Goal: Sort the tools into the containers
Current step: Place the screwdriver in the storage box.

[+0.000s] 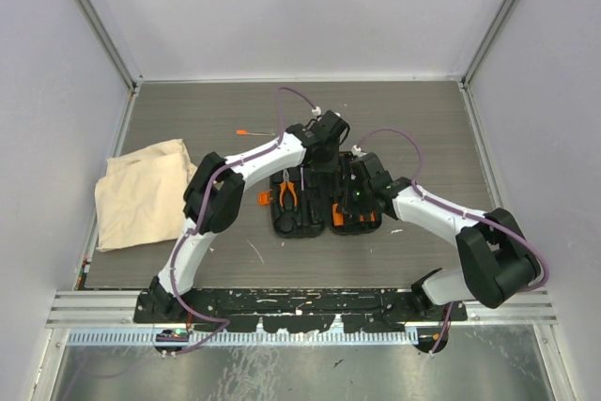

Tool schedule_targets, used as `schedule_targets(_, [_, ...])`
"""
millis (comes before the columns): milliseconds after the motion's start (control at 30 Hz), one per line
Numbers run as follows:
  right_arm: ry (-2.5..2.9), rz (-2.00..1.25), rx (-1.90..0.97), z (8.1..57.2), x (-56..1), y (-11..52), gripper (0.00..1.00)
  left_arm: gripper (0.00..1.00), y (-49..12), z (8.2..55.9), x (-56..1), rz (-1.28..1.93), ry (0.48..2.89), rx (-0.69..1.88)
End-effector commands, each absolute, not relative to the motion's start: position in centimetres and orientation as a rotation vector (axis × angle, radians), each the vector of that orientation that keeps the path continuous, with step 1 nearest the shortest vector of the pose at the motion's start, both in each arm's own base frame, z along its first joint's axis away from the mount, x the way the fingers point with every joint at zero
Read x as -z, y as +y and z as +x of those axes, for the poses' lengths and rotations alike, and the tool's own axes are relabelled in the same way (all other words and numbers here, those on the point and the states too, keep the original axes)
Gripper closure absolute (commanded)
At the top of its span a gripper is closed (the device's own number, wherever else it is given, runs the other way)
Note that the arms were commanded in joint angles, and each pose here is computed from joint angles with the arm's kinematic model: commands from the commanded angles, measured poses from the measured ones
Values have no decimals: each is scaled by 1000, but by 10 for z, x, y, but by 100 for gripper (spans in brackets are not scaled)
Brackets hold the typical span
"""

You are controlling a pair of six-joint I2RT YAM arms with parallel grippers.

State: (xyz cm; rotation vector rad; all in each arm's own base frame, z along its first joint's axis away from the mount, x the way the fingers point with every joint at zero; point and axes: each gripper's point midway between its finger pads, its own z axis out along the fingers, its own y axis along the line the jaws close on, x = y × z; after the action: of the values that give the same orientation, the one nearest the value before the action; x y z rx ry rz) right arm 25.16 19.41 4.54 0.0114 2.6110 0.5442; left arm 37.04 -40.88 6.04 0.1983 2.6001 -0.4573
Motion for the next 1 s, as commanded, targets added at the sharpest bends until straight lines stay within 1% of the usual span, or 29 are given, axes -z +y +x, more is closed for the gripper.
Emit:
schedule_targets(0, [2726, 42, -438, 234, -16, 179, 82, 100, -401, 371, -31, 223, 2648, 343])
schedule_targets(300, [2772, 85, -397, 223, -4, 171, 82, 100, -384, 363, -5, 219, 2718, 219])
schedule_targets(533, [2766, 96, -399, 222, -5, 170, 82, 100, -371, 354, 18, 212, 2769, 140])
schedule_targets(967, [2778, 116, -376, 218, 1, 166, 82, 100, -348, 324, 58, 184, 2886, 52])
